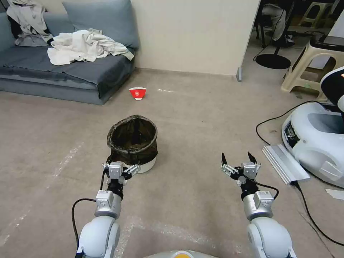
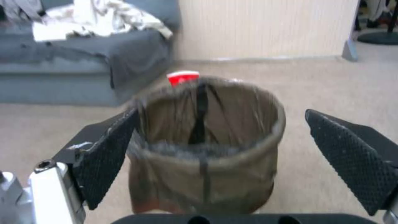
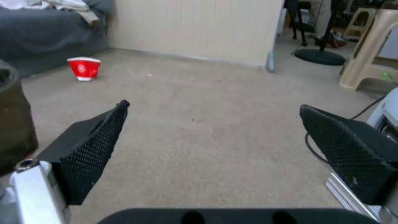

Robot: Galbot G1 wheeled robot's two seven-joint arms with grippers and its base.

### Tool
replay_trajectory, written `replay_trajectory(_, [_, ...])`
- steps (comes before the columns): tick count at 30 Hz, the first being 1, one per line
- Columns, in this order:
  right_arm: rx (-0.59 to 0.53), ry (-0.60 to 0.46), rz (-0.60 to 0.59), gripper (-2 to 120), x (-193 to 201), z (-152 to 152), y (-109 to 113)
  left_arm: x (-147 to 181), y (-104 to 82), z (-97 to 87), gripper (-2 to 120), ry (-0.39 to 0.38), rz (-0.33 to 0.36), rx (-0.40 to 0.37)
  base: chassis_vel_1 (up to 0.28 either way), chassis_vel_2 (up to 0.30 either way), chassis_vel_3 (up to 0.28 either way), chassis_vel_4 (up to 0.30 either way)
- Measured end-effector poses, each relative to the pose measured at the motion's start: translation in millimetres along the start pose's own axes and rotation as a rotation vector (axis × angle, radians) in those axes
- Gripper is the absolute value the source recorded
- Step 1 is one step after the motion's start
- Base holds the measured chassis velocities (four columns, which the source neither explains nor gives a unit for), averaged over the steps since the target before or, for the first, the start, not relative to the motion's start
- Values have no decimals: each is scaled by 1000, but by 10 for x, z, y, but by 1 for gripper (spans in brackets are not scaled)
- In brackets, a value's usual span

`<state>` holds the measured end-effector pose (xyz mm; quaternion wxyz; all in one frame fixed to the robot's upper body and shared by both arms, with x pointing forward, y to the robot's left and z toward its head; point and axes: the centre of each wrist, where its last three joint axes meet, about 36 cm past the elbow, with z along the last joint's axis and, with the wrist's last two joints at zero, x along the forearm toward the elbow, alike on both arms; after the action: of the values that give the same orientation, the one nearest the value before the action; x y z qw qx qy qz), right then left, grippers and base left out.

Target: Pick up the trash can from the floor.

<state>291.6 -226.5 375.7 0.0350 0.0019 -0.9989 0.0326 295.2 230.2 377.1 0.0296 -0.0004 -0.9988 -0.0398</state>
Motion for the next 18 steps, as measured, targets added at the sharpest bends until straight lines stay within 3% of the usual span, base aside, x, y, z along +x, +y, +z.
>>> replay_trajectory(2, [-15,-5,7,100,101,-159,65,53,-1,-178,100,-19,-14,-8,0,0,0,0])
replay_trajectory(3, [-15,-5,7,100,101,-159,65,53,-1,-178,100,-19,-14,-8,0,0,0,0])
replay_trajectory(6, [-41,-15,27,100,297,-474,161,179,-3,-531,100,-56,-41,-24,0,0,0,0])
replay_trajectory(7, [-41,-15,27,100,297,-474,161,179,-3,-531,100,-56,-41,-24,0,0,0,0])
replay_trajectory(10, [-67,-24,50,100,487,-784,224,313,-10,-852,100,-90,-67,-36,0,0,0,0])
replay_trajectory(11, [-67,-24,50,100,487,-784,224,313,-10,-852,100,-90,-67,-36,0,0,0,0])
replay_trajectory(14, [-87,-15,58,100,560,-928,215,474,-12,-1176,100,-120,-98,-46,0,0,0,0])
replay_trajectory(18, [-88,0,55,100,559,-937,175,540,19,-1237,100,-76,-123,-58,0,0,0,0])
